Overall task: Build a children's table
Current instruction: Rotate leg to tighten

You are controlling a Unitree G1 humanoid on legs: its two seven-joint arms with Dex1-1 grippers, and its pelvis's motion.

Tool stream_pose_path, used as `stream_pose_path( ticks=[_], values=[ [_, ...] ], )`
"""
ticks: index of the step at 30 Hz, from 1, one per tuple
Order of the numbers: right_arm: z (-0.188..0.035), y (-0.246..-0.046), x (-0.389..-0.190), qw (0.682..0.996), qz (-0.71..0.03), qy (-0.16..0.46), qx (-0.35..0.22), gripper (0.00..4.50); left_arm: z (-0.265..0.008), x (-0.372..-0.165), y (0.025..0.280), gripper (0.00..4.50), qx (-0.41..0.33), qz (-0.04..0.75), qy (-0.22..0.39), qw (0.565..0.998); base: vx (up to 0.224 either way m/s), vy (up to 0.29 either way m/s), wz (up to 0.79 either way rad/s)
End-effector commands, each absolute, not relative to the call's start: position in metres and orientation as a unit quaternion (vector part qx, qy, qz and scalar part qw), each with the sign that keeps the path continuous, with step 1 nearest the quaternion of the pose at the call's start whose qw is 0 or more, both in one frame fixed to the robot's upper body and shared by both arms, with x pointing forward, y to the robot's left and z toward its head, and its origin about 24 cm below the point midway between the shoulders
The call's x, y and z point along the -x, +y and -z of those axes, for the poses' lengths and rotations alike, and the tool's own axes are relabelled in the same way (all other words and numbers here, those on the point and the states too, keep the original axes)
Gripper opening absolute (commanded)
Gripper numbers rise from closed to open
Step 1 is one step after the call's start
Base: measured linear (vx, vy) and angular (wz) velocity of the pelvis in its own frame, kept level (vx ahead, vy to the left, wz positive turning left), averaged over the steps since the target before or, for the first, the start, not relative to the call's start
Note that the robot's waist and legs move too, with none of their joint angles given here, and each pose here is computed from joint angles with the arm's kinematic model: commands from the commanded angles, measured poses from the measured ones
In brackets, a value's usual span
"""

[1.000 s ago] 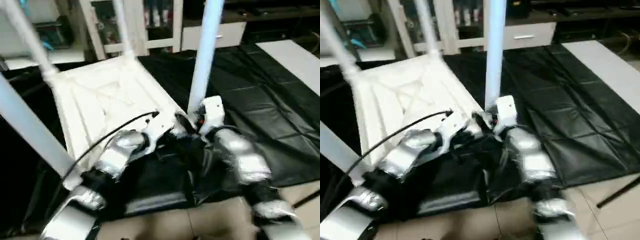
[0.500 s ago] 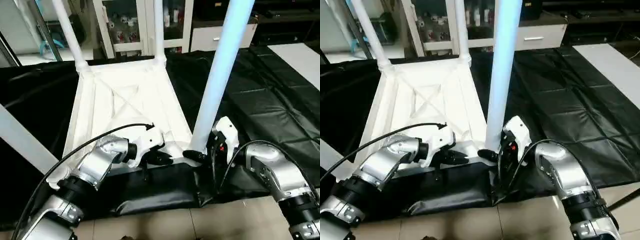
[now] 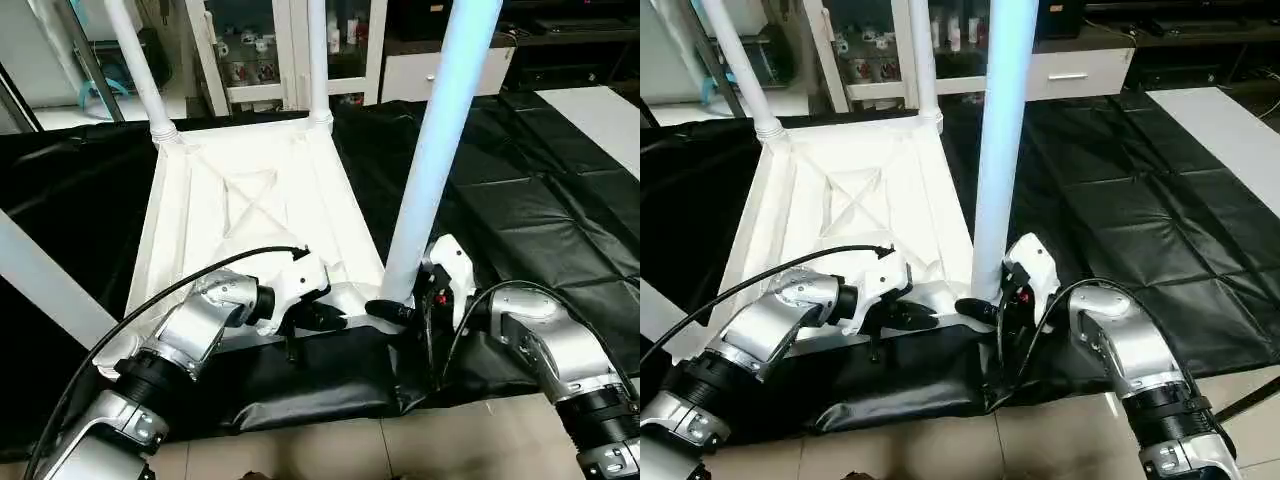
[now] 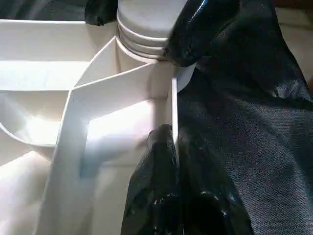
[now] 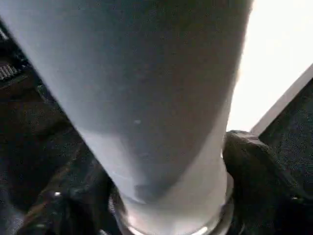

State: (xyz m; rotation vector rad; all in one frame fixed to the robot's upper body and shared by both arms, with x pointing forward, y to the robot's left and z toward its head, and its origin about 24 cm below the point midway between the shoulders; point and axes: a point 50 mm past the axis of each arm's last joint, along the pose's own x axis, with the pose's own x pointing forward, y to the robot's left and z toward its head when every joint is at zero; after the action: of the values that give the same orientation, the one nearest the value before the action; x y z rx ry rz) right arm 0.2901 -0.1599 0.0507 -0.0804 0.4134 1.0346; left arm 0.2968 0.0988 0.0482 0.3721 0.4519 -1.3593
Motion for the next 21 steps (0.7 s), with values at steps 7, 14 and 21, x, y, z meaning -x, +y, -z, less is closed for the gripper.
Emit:
stream_pose_path(
  ticks=[7,14,21],
  values=[
    [-0.049,-0.164,-0.295,0.863,-0.462,0.198,0.041,2.74,-0.054,-0.295,0.096,0.0,-0.178,0.633,0.203,0.725,0.0,0.0,0.0],
    [-0.036,-0.156,-0.308,0.916,-0.352,0.191,0.014,2.72,-0.048,-0.301,0.092,0.0,-0.168,0.607,0.21,0.748,0.0,0.0,0.0],
    [-0.021,-0.133,-0.327,0.961,-0.193,0.199,0.0,2.72,-0.046,-0.329,0.076,0.0,-0.162,0.49,0.201,0.833,0.0,0.0,0.0]
  ],
)
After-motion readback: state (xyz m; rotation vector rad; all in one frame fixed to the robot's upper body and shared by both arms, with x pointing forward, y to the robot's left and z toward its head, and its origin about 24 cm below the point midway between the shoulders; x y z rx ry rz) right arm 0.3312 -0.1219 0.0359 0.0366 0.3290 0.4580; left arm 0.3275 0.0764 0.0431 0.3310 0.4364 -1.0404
